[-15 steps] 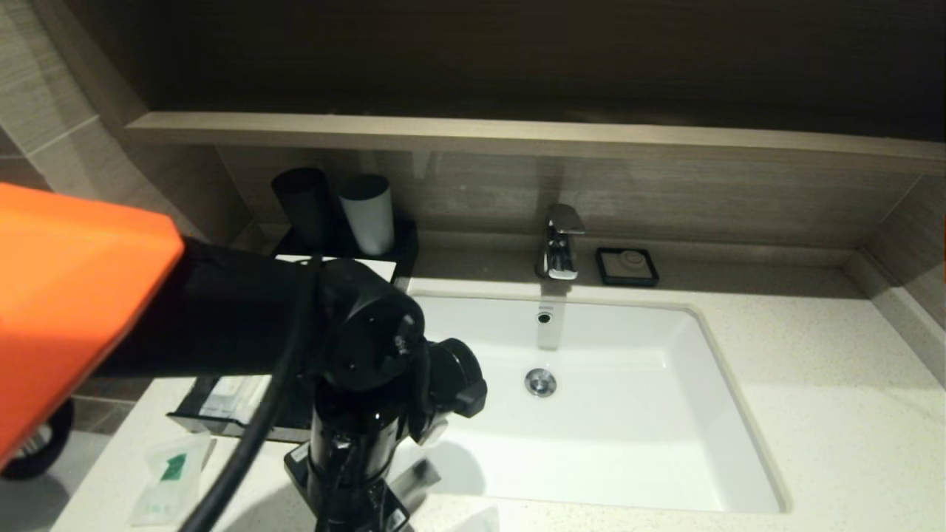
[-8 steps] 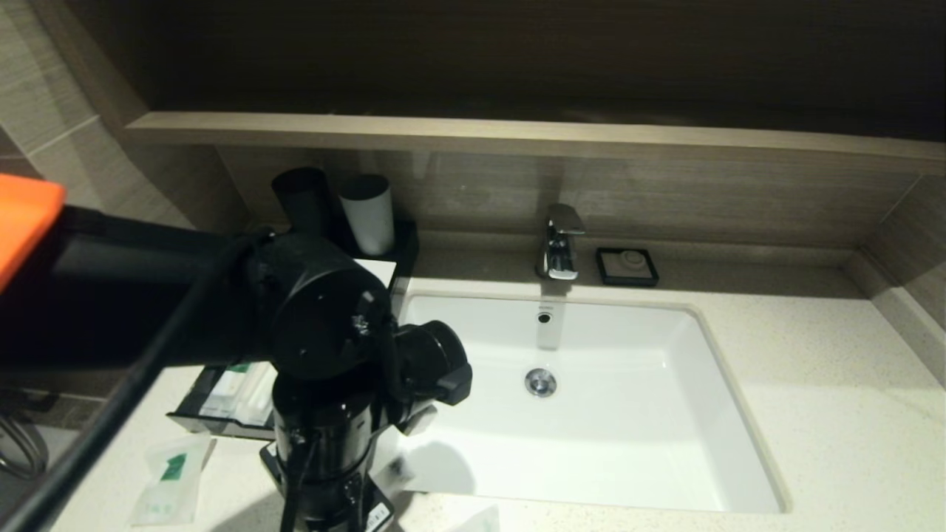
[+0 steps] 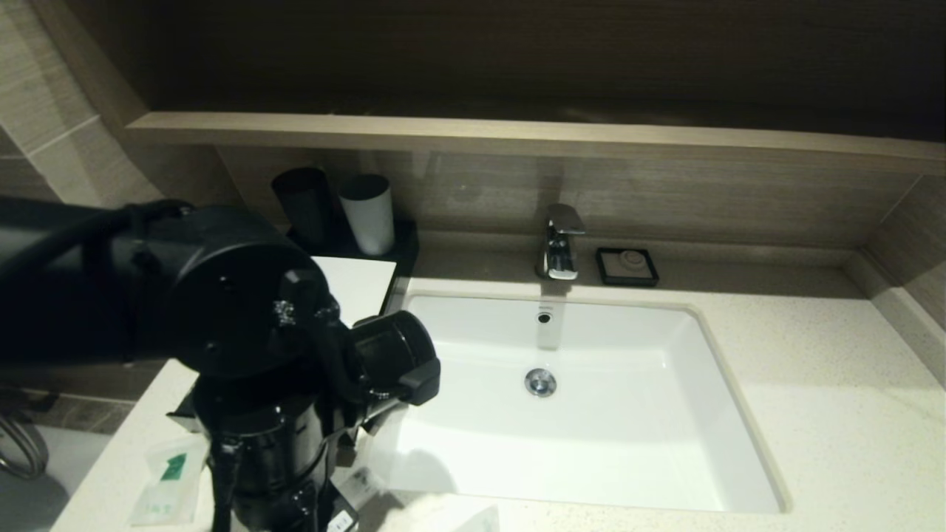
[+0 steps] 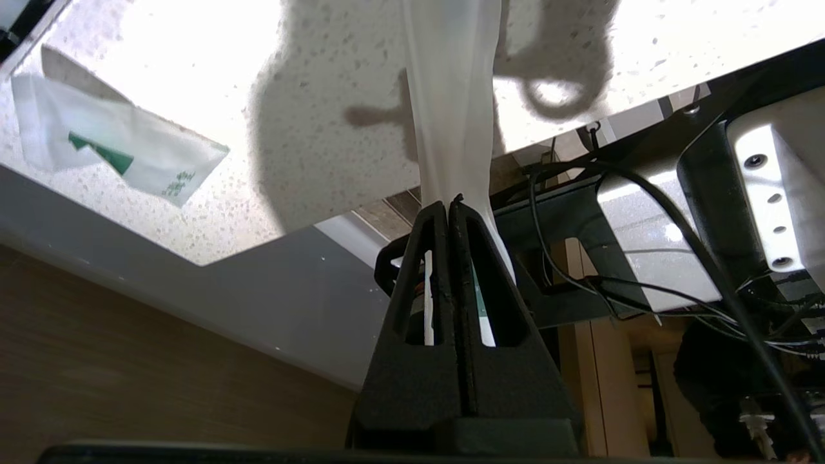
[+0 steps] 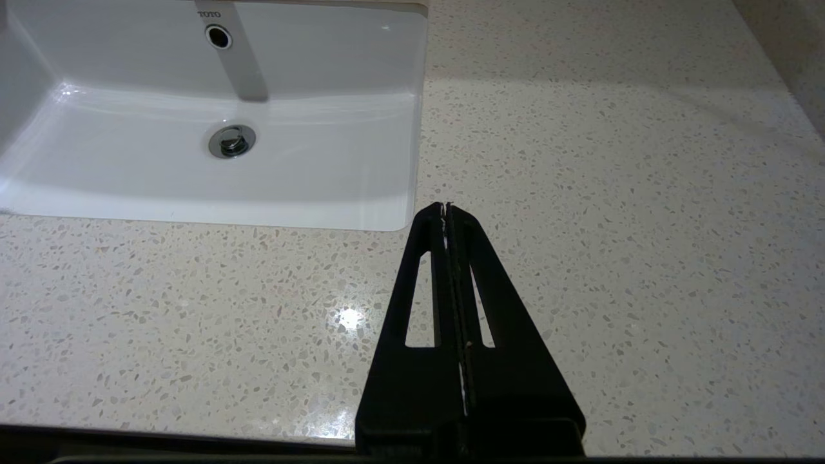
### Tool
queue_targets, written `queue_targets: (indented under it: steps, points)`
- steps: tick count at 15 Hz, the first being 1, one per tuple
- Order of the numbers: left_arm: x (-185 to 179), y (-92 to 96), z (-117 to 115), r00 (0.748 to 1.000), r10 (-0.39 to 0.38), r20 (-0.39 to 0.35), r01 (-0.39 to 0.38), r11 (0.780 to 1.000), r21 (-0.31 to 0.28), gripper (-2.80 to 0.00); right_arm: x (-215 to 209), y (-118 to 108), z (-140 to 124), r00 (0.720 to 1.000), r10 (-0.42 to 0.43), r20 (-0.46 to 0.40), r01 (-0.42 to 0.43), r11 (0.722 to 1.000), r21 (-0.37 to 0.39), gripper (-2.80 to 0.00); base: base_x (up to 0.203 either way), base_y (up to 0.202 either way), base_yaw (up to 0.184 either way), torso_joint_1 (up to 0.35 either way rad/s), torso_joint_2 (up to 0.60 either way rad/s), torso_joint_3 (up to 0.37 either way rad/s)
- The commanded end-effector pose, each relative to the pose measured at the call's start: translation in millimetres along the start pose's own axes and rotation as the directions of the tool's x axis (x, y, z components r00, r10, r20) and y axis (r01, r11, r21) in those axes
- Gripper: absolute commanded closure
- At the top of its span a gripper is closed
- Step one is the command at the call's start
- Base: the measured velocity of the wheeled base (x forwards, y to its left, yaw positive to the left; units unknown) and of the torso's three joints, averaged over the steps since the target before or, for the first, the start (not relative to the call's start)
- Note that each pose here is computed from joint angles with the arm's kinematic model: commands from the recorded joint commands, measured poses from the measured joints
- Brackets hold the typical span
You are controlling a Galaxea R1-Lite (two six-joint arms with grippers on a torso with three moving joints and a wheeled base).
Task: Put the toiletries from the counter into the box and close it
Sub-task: Pick up the bathroom toiletry
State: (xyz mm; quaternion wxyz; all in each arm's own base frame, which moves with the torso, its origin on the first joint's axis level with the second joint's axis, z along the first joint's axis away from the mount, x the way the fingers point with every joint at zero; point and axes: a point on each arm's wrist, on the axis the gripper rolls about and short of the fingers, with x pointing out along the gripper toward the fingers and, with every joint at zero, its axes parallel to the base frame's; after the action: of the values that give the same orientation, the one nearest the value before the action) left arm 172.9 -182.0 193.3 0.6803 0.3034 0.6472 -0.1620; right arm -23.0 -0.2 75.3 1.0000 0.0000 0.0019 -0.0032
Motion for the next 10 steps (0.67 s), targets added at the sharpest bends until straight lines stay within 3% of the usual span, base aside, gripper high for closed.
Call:
queue_targets:
  steps: [1, 4, 10]
  points:
    - [-9.5, 5.6, -12.4, 1.0, 0.002, 0.023, -0.002, 1.0, -0.025, 0.0, 0.1, 0.0, 0.0, 1.0, 0.0, -0.001, 0.0, 1.0, 0.0, 0.0, 0.0, 0.0, 0.0, 0.0, 0.0, 0.0]
    - [-7.1, 8.9, -21.6, 0.998, 0.057, 0.01, -0.056, 0.996, -0.062, 0.0, 0.1, 0.0, 0.0, 1.0, 0.0, -0.001, 0.0, 1.0, 0.0, 0.0, 0.0, 0.0, 0.0, 0.0, 0.0, 0.0]
    - [-9.1, 19.2, -34.8, 0.998, 0.057, 0.016, -0.055, 0.993, -0.108, 0.0, 0.1, 0.0, 0.0, 1.0, 0.0, -0.001, 0.0, 1.0, 0.0, 0.0, 0.0, 0.0, 0.0, 0.0, 0.0, 0.0]
